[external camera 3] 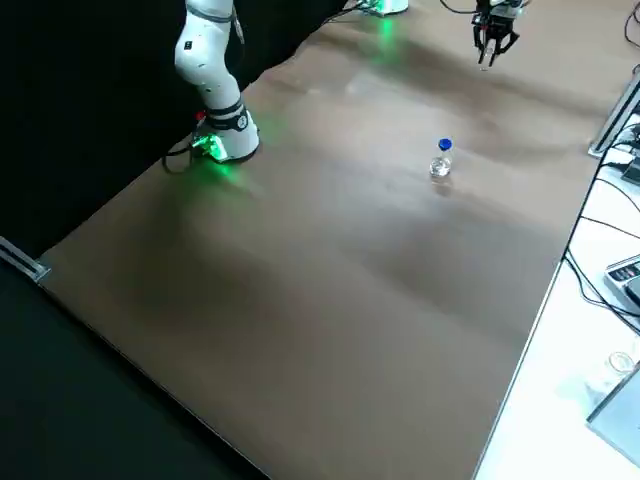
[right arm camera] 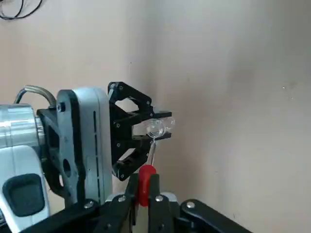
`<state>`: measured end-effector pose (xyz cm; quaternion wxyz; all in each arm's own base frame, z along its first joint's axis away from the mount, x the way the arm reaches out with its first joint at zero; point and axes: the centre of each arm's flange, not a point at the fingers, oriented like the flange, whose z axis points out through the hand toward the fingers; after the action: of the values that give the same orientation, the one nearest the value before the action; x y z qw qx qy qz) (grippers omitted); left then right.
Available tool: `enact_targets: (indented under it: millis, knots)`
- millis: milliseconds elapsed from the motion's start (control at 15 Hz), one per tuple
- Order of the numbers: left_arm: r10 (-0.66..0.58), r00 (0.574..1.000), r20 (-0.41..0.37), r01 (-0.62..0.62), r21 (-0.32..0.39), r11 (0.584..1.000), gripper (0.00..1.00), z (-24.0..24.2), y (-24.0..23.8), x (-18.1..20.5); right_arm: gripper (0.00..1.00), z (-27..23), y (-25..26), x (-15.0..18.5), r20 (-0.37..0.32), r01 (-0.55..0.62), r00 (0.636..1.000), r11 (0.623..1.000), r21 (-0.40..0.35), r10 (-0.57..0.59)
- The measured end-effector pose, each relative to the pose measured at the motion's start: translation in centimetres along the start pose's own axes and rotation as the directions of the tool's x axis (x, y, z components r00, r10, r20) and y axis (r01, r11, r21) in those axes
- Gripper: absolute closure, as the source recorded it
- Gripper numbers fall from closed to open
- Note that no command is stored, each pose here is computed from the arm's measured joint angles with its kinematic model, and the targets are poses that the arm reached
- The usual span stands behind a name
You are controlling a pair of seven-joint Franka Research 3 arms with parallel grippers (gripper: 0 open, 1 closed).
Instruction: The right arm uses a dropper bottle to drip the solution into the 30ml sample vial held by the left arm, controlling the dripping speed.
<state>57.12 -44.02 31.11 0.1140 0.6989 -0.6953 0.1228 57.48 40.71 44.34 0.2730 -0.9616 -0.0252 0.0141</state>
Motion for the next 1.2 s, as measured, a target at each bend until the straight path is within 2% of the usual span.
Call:
enact_targets:
  millis: [1200]
  knots:
    - [-0.002,1.000,0.001,0.002,0.001,1.000,0.69,-0.04,-0.09,-0.10,0.88,0.79,-0.15,0.02,-0.009,0.002,1.000,1.000,0.000,-0.002]
